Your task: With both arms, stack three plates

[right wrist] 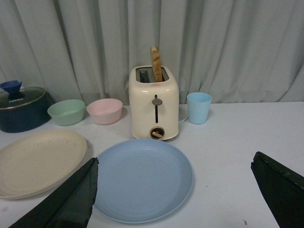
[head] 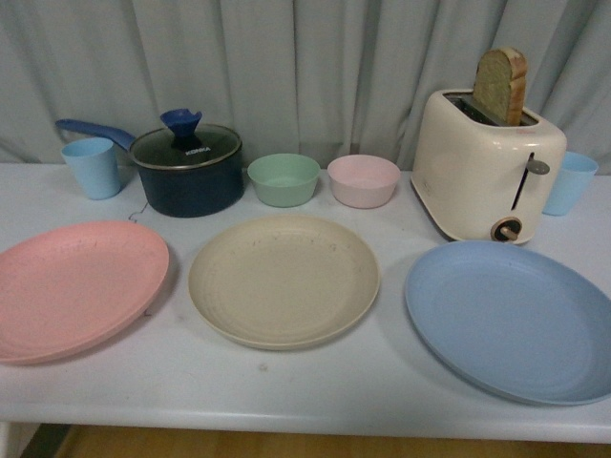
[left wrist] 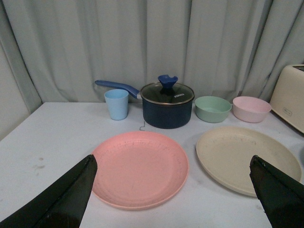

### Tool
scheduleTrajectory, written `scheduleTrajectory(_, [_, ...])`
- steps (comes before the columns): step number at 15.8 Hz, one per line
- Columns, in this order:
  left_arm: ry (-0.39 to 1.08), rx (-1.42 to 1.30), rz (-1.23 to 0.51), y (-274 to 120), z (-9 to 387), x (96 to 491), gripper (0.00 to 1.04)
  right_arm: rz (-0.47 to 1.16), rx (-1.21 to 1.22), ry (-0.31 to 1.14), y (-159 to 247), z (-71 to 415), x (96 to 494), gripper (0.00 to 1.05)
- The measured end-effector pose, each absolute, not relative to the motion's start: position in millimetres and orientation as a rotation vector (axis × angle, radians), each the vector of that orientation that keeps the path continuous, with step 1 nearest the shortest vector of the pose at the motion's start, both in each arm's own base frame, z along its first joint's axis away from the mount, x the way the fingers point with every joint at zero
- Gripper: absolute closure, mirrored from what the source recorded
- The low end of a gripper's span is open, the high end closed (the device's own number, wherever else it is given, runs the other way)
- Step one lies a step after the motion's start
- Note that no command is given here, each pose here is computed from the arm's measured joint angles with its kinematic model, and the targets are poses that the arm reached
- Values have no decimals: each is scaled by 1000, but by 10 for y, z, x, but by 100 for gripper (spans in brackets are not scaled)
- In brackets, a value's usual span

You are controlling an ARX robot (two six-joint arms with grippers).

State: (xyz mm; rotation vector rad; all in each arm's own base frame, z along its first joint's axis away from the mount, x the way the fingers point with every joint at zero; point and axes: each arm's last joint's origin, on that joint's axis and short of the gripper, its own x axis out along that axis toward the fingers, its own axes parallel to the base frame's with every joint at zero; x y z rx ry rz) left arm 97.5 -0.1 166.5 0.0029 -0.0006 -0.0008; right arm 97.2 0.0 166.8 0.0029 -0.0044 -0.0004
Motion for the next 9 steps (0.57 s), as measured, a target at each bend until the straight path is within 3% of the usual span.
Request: scheduleTrajectory(9, [-1, 3, -1, -1, 1665, 975, 7, -1, 3, -4, 0, 1668, 972, 6])
